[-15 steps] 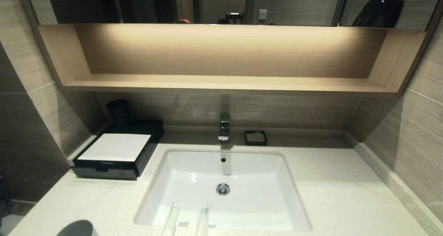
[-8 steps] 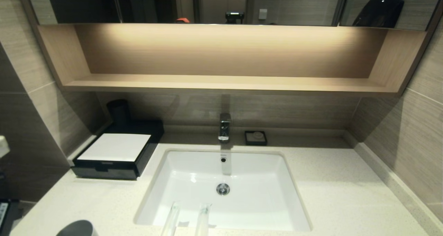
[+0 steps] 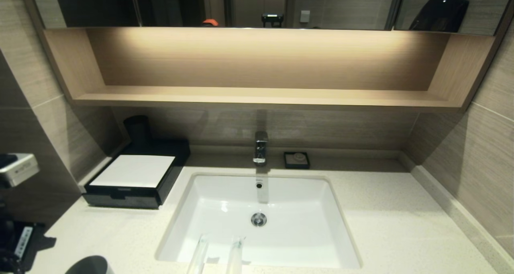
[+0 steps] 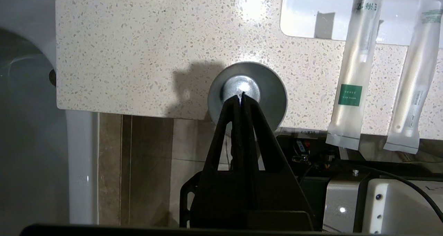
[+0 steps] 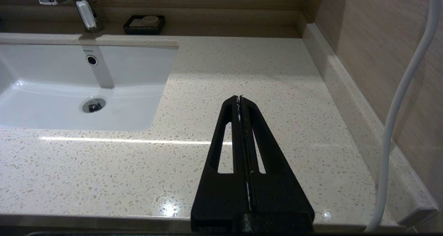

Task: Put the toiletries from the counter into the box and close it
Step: Pick up the cup

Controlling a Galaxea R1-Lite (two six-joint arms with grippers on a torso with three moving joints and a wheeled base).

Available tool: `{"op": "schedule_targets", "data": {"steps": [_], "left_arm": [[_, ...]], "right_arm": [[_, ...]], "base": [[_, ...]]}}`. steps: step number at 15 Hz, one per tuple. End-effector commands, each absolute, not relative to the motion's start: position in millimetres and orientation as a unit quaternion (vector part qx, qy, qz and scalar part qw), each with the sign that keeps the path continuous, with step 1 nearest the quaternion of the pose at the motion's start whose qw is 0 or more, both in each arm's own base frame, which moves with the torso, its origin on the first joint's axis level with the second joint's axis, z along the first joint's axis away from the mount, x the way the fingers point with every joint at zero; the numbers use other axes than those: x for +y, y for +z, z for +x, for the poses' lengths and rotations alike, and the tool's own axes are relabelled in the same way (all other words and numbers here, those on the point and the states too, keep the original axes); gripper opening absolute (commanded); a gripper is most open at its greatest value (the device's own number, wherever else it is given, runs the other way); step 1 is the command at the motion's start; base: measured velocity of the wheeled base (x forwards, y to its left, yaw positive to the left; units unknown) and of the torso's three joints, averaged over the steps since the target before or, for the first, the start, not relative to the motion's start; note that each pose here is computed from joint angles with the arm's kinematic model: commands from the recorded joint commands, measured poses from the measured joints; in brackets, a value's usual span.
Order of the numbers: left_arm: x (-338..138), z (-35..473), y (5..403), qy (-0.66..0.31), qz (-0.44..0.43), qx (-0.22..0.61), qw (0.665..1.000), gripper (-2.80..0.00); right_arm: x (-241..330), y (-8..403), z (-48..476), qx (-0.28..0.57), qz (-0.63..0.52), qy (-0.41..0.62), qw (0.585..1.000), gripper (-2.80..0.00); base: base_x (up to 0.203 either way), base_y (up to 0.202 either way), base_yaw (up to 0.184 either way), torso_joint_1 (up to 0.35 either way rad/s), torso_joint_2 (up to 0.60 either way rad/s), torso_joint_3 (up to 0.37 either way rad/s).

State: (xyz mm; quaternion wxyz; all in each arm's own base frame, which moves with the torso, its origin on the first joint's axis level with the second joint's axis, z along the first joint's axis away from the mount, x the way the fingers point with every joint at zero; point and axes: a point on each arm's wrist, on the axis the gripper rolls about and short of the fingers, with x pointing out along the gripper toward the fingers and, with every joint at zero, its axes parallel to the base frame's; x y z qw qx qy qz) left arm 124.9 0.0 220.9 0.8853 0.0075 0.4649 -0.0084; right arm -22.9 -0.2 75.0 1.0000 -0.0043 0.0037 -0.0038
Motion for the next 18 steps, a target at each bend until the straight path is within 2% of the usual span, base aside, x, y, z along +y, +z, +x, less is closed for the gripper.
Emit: {"op": "schedule_targets", "data": {"steps": [1,9,18], "left_arm": [[0.0,137.1,215.2,-0.009,0.008,0.481,0.877,-2.8],[-1.8,148.0,200.6,-0.016,0.012,0.523,0.852,-2.8],[-1.6,135.9,182.1,-0.016,0.014,0.564,0.825,-2.8]], "right_arm": [[-0.2,75.0,-22.9,0.004,-0.005,-0.004,1.0,-2.8],[-0.2,75.0,-22.9,0.004,-0.005,-0.004,1.0,-2.8],[-0.1,74.9,-23.0,0.003,-0.005,-0.003,1.0,-2.8]], "base": [[0.0,0.0,0.0,0.0,0.0,0.0],[0.0,0.0,0.0,0.0,0.0,0.0],[0.0,0.0,0.0,0.0,0.0,0.0]]}}
